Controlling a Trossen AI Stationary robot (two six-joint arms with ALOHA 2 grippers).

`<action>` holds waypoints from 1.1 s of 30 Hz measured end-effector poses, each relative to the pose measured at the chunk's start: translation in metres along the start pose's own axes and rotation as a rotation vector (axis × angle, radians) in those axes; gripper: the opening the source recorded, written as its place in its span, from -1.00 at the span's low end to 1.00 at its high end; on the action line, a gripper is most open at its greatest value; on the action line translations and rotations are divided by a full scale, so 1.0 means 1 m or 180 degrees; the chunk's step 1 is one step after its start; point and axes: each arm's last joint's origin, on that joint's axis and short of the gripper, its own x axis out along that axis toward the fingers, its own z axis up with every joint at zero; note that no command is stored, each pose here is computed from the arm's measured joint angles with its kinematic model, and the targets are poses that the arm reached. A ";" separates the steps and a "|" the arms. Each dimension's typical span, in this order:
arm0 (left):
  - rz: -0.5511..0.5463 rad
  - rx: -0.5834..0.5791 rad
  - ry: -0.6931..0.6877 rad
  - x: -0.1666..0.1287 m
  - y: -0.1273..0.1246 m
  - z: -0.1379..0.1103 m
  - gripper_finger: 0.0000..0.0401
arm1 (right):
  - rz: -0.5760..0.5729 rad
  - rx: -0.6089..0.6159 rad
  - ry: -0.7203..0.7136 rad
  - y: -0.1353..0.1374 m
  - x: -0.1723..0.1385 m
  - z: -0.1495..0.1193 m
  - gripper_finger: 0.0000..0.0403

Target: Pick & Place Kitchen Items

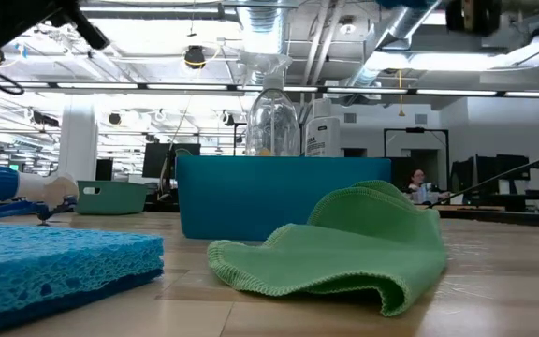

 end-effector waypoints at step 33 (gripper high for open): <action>-0.0236 0.1289 0.0714 0.197 -0.032 -0.016 0.00 | -0.0460 -0.0775 -0.1105 0.012 -0.058 0.112 -1.00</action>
